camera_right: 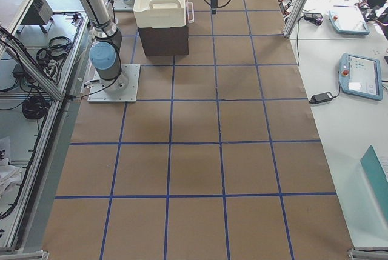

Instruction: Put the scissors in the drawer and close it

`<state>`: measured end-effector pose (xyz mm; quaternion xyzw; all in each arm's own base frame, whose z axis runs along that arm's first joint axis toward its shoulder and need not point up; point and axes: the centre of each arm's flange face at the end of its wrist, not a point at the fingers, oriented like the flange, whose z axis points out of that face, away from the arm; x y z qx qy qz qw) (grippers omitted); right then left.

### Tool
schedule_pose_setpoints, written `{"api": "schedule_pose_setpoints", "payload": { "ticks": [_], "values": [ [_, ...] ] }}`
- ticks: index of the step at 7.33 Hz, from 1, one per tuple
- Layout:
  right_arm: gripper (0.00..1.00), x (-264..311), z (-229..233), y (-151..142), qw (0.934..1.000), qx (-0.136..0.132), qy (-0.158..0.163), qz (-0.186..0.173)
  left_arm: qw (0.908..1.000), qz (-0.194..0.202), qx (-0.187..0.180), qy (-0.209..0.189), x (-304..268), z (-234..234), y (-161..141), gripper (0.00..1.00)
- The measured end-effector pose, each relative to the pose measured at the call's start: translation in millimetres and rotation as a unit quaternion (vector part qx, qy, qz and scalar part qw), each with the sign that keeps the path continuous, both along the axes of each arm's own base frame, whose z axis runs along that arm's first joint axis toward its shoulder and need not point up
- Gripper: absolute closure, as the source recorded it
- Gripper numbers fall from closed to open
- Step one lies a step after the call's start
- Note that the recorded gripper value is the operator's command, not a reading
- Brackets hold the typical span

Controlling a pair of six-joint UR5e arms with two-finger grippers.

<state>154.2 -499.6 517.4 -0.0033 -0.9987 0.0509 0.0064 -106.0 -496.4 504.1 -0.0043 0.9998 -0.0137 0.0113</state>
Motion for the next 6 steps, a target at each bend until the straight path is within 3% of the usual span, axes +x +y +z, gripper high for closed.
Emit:
{"api": "schedule_pose_setpoints", "payload": {
  "ticks": [3,6],
  "values": [
    [0.0,0.0,-0.1,0.0,1.0,0.0,0.0,0.0,0.9997,-0.021,0.009,0.001,8.5,-5.2,7.5,0.0],
    [0.0,0.0,-0.8,-0.2,1.0,0.001,0.0,0.0,0.9999,-0.007,0.009,0.007,21.4,-4.8,6.1,0.0]
  ]
}}
